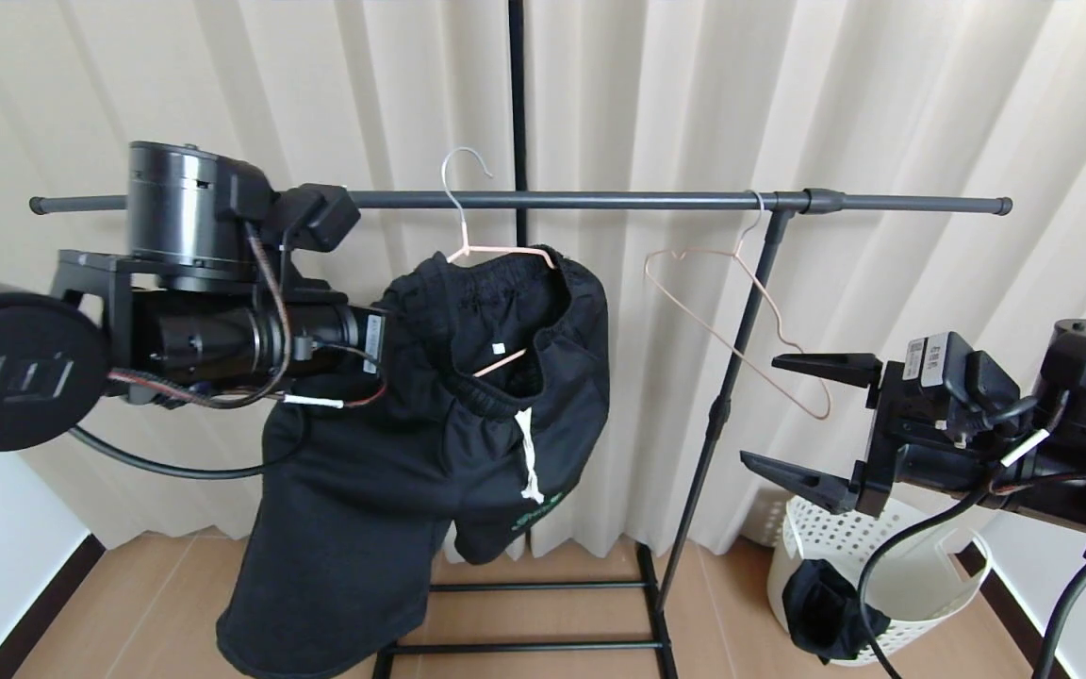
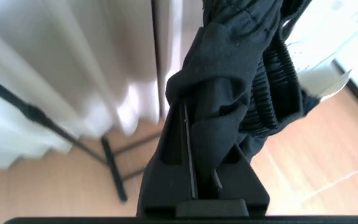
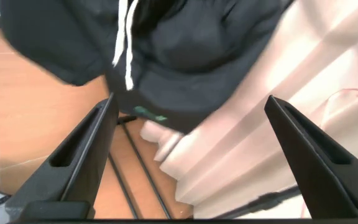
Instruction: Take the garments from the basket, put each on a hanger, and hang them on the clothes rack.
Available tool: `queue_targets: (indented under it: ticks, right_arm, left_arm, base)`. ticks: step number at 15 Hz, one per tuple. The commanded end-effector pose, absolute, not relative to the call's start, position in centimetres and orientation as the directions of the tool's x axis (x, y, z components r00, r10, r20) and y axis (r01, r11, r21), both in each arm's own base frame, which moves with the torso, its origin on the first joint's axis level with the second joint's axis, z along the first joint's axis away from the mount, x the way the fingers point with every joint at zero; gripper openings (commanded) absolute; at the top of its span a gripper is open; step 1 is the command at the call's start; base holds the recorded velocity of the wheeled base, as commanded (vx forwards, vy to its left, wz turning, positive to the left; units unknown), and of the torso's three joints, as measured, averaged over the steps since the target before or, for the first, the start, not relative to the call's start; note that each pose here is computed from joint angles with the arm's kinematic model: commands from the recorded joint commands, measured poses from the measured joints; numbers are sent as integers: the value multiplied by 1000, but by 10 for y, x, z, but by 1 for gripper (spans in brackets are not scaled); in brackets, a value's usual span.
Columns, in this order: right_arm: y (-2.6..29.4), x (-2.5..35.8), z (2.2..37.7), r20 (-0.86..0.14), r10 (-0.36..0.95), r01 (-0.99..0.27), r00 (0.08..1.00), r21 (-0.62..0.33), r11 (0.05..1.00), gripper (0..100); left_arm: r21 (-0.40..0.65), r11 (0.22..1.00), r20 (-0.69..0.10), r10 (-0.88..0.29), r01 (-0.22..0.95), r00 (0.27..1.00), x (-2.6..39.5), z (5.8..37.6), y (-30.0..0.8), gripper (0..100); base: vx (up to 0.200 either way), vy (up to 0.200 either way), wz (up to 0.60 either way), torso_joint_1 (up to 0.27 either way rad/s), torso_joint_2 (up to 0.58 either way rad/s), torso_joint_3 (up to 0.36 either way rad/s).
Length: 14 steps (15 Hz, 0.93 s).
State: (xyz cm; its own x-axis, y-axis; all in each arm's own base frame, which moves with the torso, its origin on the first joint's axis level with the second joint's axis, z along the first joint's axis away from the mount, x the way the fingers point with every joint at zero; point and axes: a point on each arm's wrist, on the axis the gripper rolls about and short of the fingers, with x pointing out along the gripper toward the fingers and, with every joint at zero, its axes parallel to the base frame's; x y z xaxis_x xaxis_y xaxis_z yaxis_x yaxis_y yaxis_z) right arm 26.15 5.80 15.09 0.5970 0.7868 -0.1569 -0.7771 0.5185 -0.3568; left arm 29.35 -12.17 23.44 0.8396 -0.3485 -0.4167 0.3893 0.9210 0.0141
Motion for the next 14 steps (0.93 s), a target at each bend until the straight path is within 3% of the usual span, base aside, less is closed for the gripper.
queue_targets:
  ticks: [1,11,14]
  right_arm:
    - [56,260,156,-141,784,-766,604,-373,523,100]
    - [51,263,157,-140,771,-754,621,-375,539,100]
    - [51,264,156,-143,770,-755,622,-372,540,100]
  left_arm:
    - [-19,927,-466,-341,376,817,334,213,-152,0]
    - [-17,944,-417,-307,330,856,404,195,-179,0]
    - [-67,957,-373,-288,283,882,424,197,-183,0]
  base:
    - [0,0,0,0,0,0]
    - [0,0,0,0,0,0]
    - [0,0,0,0,0,0]
